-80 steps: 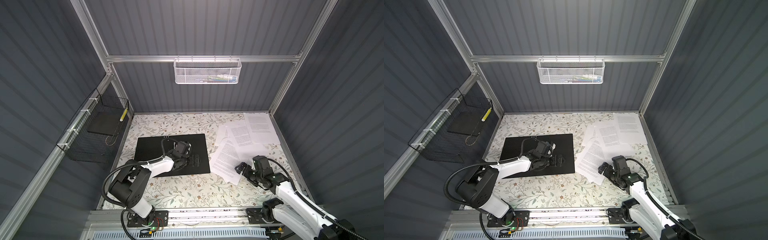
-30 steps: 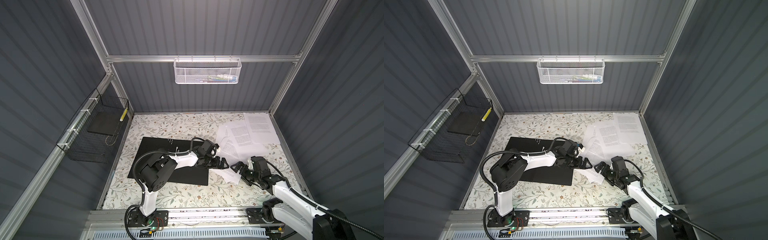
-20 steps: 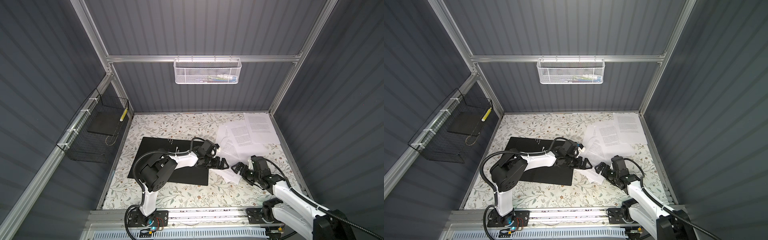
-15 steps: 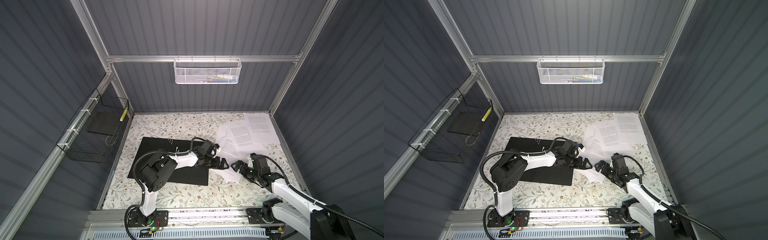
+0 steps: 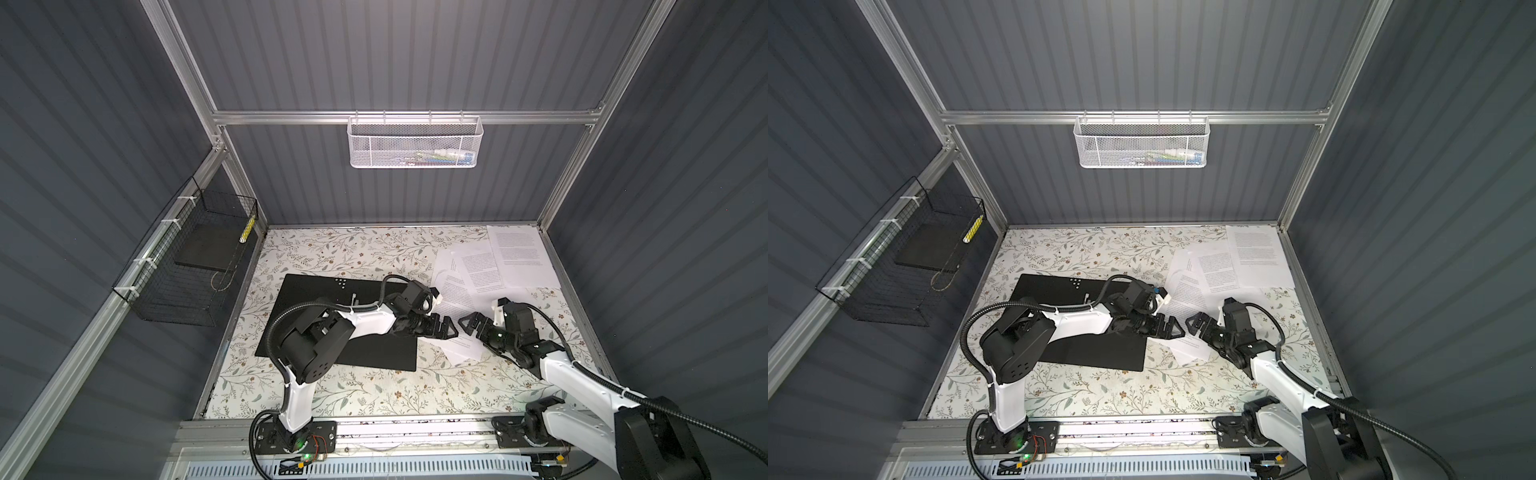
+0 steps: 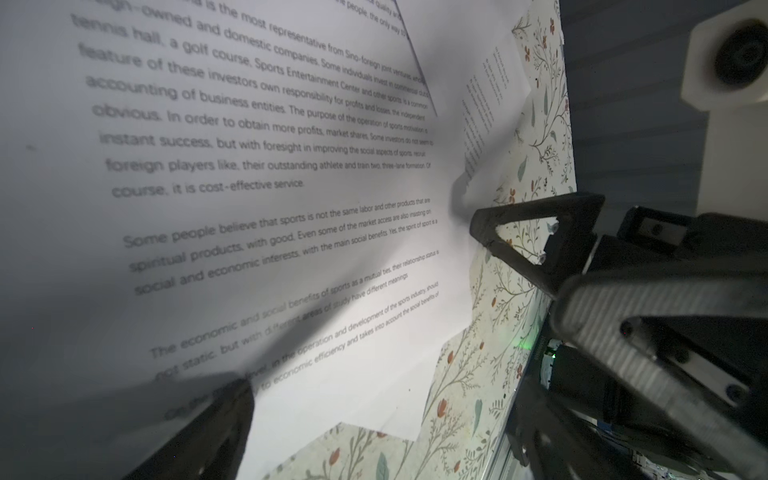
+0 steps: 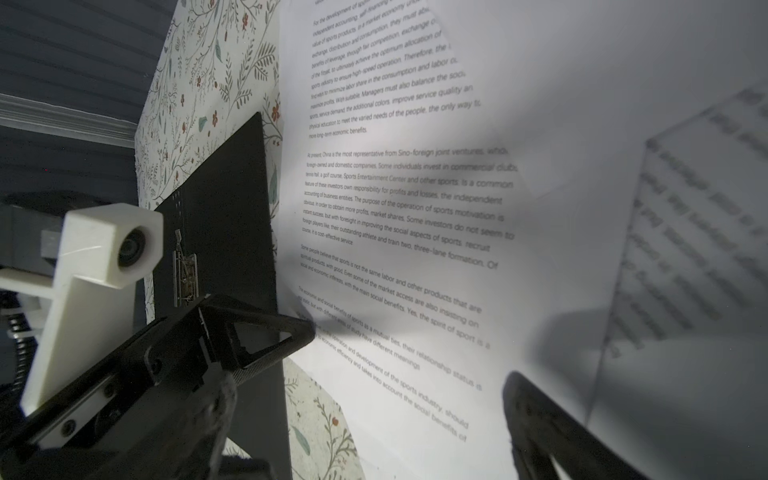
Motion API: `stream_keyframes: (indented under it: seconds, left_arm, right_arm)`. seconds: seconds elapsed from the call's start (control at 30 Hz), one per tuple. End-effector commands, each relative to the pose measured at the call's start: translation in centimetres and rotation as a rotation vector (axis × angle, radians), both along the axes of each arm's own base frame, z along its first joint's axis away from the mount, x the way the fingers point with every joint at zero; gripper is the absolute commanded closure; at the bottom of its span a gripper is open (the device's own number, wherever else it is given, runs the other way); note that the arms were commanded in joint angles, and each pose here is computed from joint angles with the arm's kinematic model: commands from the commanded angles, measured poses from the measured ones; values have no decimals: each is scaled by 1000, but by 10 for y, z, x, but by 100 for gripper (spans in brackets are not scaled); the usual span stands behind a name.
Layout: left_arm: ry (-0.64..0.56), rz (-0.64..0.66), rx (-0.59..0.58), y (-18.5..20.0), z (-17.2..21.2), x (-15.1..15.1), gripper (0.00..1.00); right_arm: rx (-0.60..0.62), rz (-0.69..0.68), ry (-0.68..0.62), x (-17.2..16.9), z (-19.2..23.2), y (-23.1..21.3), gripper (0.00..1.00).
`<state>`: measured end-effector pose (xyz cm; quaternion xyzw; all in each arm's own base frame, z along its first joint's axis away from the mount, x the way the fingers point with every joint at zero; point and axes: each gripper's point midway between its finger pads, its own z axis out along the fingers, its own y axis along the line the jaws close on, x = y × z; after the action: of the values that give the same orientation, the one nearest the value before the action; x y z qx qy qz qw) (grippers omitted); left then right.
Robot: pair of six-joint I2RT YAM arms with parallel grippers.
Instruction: Put the files into the folder
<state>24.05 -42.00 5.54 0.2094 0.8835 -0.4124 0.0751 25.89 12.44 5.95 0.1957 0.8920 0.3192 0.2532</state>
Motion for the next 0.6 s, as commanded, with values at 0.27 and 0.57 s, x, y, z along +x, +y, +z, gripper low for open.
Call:
stream_keyframes:
  seconds: [0.27,0.57]
  left_arm:
    - [104,2,155,27,-56,-22,0]
    - [112,-4,149,24,-58,-22,0]
  right_arm:
    - [-69,-136,144,-47,-26,-32,1]
    - [-19,-111,252,-58,-42,-21,1]
